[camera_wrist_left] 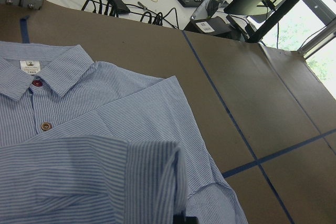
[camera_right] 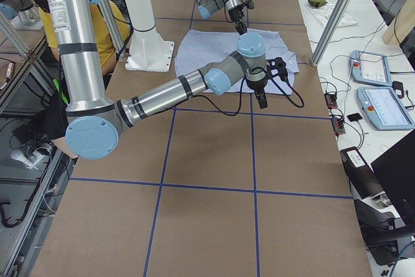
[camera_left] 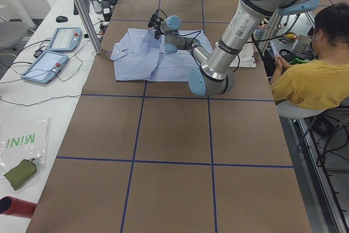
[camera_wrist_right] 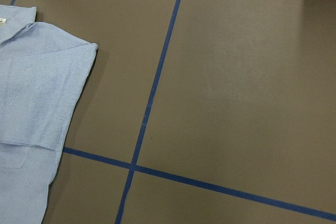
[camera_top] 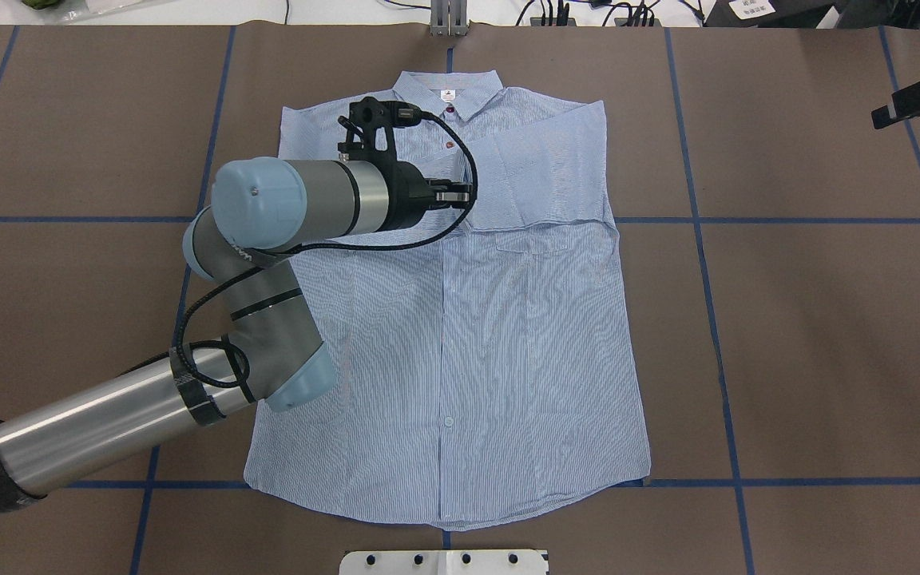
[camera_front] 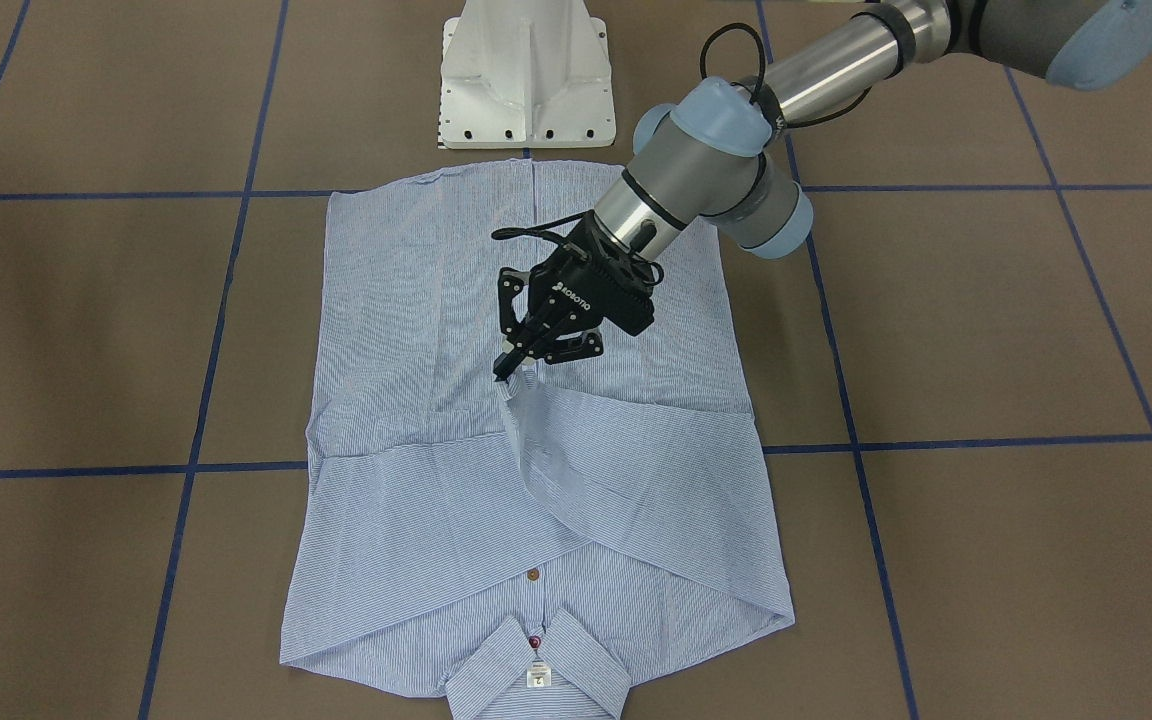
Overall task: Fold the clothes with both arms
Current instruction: 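Carry the cuff with the left gripper across the shirt body, then release the sleeve with the left gripper while the right gripper lowers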
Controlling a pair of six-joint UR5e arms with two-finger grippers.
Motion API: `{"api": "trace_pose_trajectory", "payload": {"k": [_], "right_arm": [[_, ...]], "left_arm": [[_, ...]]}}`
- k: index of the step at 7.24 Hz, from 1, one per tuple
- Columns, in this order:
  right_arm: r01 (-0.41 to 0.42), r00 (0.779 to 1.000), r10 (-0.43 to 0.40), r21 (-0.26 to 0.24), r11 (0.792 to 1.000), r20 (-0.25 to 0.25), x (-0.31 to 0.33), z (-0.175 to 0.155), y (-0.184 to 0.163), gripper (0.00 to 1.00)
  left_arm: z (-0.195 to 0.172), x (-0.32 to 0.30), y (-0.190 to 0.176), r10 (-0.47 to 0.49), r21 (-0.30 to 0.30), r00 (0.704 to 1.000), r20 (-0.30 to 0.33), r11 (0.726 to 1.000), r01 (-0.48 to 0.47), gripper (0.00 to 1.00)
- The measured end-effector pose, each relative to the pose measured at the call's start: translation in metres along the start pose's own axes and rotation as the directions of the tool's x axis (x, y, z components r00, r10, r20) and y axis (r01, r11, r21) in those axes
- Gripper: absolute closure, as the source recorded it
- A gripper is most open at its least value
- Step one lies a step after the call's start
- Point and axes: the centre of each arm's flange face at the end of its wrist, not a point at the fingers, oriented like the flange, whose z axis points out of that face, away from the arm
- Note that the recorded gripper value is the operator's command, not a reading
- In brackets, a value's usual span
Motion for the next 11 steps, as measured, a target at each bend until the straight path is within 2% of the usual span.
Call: {"api": "trace_pose_trajectory", "payload": {"k": [2,3,4,6,8,9,11], "right_arm": [[-0.001,1.0,0.001,-0.001,1.0,0.0,0.0,0.0,0.0,0.0],[-0.002,1.0,0.002,-0.001,1.0,0.0,0.0,0.0,0.0,0.0],[-0.002,1.0,0.002,-0.001,1.0,-0.001,0.001,0.001,0.0,0.0],[-0.006,1.0,0.006,0.001,1.0,-0.001,0.0,0.001,-0.001,0.0],[-0.045,0.999,0.045,0.006,0.999,0.004,-0.012,0.0,0.0,0.0],[-0.075,0.997,0.075,0.011,0.997,0.004,-0.033,0.003,0.005,0.0],[-0.166,0.986,0.166,0.031,0.986,-0.022,-0.109,0.026,0.04,0.0]], "left_arm": [[0.022,0.013,0.021,0.0,-0.019,1.0,0.014,1.0,0.0,1.0],[0.037,0.024,0.028,0.001,-0.023,1.0,0.021,1.0,-0.001,0.18],[0.049,0.033,0.035,0.003,-0.027,1.0,0.027,1.0,-0.002,0.0],[0.057,0.045,0.045,0.002,-0.036,1.0,0.021,0.999,-0.001,0.0],[0.048,0.048,0.046,0.084,-0.068,0.995,0.062,0.995,-0.08,0.0],[0.031,0.051,0.046,0.128,-0.101,0.988,0.089,0.988,-0.119,0.0],[-0.038,0.026,0.059,0.155,-0.158,0.984,0.091,0.978,-0.14,0.0]]}}
